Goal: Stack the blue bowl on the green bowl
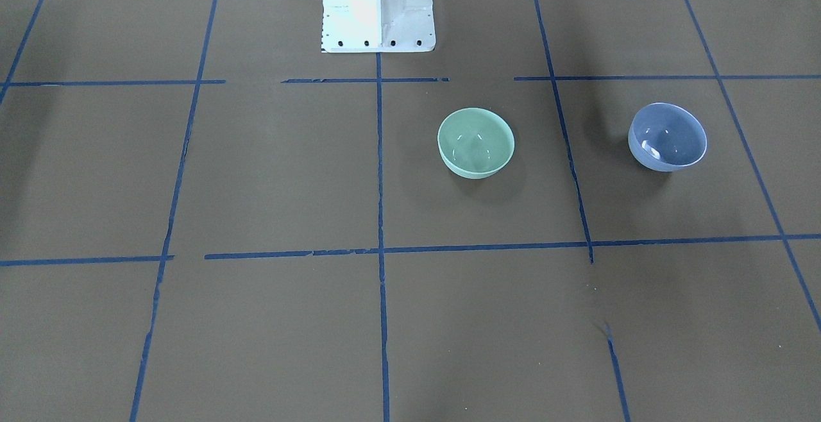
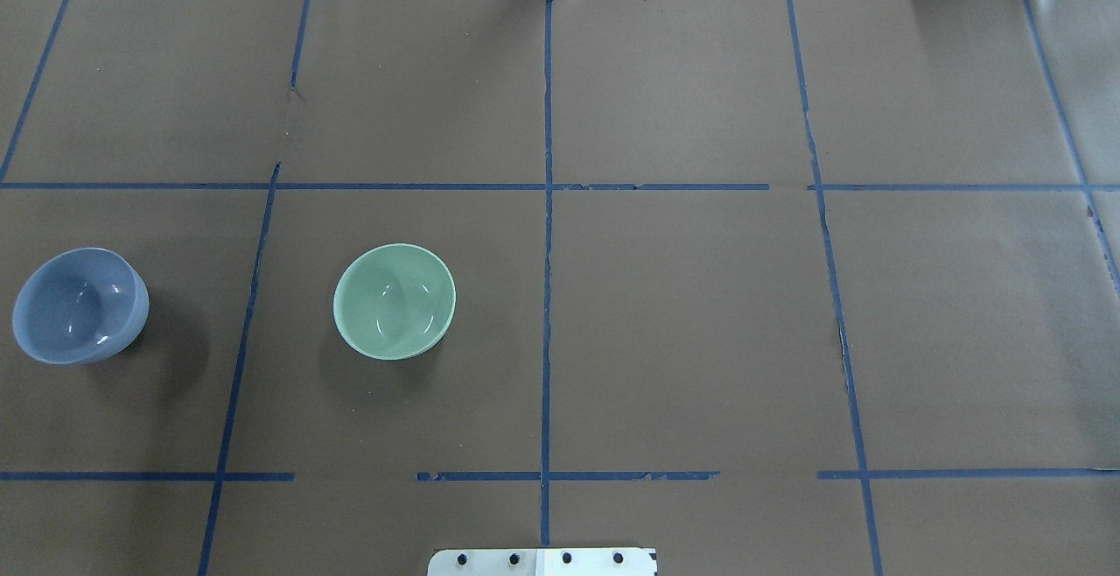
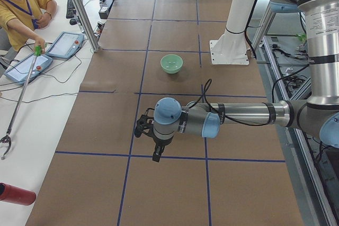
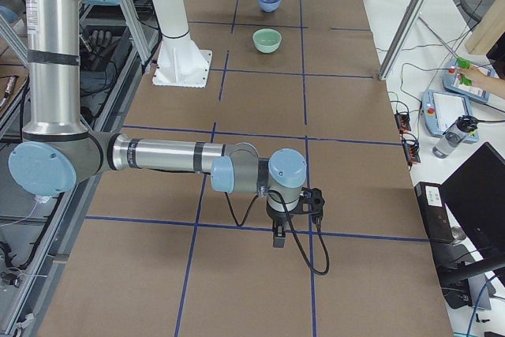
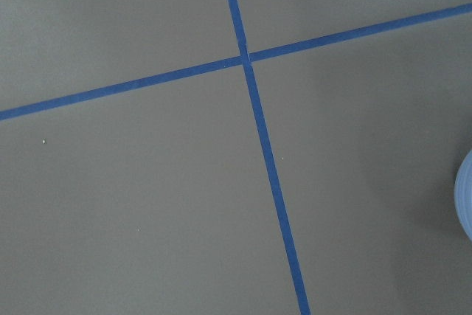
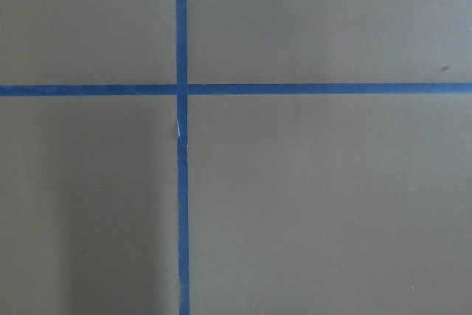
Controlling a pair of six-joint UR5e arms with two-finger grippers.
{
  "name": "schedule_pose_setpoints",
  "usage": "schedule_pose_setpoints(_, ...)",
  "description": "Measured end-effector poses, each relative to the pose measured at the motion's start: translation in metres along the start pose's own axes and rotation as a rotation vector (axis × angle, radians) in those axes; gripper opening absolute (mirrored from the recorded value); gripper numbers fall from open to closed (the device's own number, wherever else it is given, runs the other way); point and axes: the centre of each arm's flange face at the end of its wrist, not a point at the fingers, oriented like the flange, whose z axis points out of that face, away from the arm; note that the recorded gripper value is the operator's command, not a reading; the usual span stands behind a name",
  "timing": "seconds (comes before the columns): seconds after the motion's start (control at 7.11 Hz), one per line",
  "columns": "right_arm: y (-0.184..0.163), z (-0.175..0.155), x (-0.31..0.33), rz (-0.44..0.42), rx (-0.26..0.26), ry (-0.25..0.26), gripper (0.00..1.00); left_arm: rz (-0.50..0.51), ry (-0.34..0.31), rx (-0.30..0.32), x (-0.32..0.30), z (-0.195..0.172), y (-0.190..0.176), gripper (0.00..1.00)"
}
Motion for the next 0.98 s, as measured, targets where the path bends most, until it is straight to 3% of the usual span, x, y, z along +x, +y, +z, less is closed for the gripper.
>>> schedule_pose_setpoints(0.28, 0.000, 0.000, 0.000, 0.000, 0.000, 0.000, 1.00, -0.066, 0.014, 0.028, 0.030, 0.018, -0.015, 1.00)
schedule_pose_setpoints(0.84, 0.000, 0.000, 0.000, 0.000, 0.000, 0.000, 1.00, -0.230, 0.028, 0.037, 0.126, 0.092, -0.025, 1.00)
schedule_pose_setpoints(0.98, 0.000, 0.000, 0.000, 0.000, 0.000, 0.000, 1.00, -0.257, 0.020, 0.026, 0.143, 0.109, -0.022, 0.89)
